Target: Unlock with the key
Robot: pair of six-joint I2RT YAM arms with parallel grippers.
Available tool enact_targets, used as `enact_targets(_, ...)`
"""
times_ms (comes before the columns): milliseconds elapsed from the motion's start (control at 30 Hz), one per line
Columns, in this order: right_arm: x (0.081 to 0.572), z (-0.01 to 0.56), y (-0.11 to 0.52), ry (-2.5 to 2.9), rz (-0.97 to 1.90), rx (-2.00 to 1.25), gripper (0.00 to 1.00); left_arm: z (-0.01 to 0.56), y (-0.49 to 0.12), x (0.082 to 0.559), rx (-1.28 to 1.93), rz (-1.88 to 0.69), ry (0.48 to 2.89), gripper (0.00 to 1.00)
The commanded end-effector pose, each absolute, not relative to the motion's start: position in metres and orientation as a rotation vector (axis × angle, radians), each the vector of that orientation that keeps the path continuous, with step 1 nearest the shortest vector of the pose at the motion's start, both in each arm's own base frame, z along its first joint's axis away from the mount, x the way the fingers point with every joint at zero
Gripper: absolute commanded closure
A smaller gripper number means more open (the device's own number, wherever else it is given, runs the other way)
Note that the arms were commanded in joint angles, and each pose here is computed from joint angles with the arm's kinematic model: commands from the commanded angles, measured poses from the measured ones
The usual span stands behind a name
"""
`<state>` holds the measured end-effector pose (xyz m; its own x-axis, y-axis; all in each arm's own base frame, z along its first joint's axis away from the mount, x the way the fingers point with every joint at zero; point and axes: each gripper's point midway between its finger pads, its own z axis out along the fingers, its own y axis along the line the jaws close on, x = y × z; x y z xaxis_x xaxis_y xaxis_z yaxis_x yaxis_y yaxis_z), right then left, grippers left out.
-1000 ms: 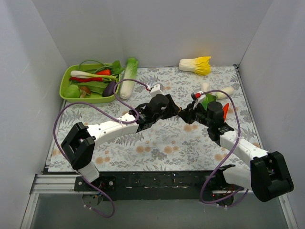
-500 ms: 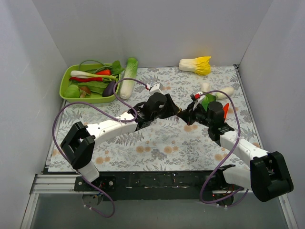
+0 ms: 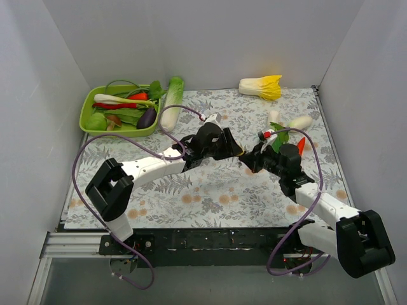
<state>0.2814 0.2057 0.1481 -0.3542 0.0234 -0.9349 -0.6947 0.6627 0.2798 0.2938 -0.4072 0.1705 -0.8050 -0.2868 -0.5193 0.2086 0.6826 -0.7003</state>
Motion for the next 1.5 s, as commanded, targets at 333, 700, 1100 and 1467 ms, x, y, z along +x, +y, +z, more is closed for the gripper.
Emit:
enact_targets(333,0.309,0.265,0.186,1.34,0.705,-0.331,0.99,0.093,-0.429,0.216,0.103,-1.201,2.612,1.0)
enact_targets(700,0.323,0.192,0.205,1.562,0.735,-0.406,0.99,0.04,-0.411,0.239,-0.072,-1.234,2.729,1.0)
enact_targets(1100,0.319,0.14,0.216,1.743,0.724,-0.458,0.96,0.02,-0.397,0.268,-0.215,-1.208,2.774,1.0)
enact_targets(1467,0.31,0.129,0.207,1.799,0.689,-0.46,0.7,0.019,-0.391,0.285,-0.327,-1.193,2.746,1.0)
